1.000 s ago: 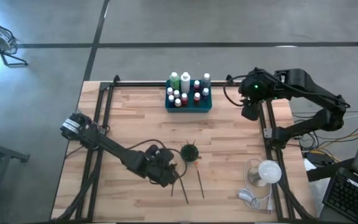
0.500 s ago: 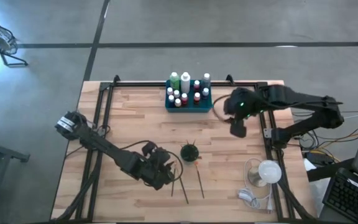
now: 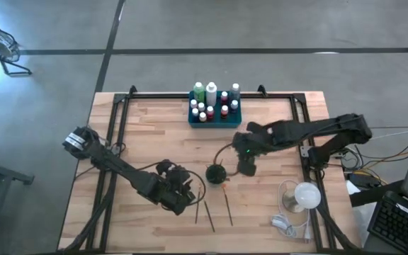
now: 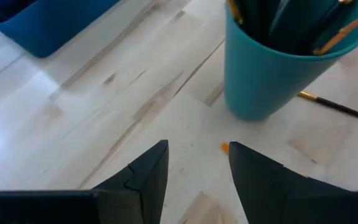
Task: Pick & Place Paint Supplies
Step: Adjust the green cup
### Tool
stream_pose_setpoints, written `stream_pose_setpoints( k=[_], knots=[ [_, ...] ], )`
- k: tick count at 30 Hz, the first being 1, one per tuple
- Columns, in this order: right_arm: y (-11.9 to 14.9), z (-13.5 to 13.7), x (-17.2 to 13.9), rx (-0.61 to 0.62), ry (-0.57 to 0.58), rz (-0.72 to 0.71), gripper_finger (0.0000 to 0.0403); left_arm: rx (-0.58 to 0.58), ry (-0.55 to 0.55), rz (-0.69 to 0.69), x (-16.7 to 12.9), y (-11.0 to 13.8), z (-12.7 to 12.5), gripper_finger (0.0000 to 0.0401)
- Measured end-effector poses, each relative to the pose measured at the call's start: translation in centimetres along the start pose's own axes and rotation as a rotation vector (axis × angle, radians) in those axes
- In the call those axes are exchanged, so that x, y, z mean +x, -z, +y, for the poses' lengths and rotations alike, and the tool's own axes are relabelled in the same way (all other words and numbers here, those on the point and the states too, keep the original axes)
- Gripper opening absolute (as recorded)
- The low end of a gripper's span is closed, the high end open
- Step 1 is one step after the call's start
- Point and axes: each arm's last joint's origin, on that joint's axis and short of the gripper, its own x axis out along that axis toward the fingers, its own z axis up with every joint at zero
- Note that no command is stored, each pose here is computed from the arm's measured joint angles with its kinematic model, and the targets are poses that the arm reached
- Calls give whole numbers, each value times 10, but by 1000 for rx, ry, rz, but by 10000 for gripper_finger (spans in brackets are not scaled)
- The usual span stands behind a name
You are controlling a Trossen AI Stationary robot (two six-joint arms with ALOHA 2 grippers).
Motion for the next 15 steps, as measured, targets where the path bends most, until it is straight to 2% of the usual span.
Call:
stream_pose_setpoints(
  k=[5,10,15],
  knots=[
    [-4,8,28,24,40,69,192,5,-27,22,4,9,6,174],
    [-7,18,43,46,-4,90,203,9,-26,36,6,17,14,174],
    [-11,24,46,104,-69,65,196,12,8,25,6,17,21,174]
  ],
)
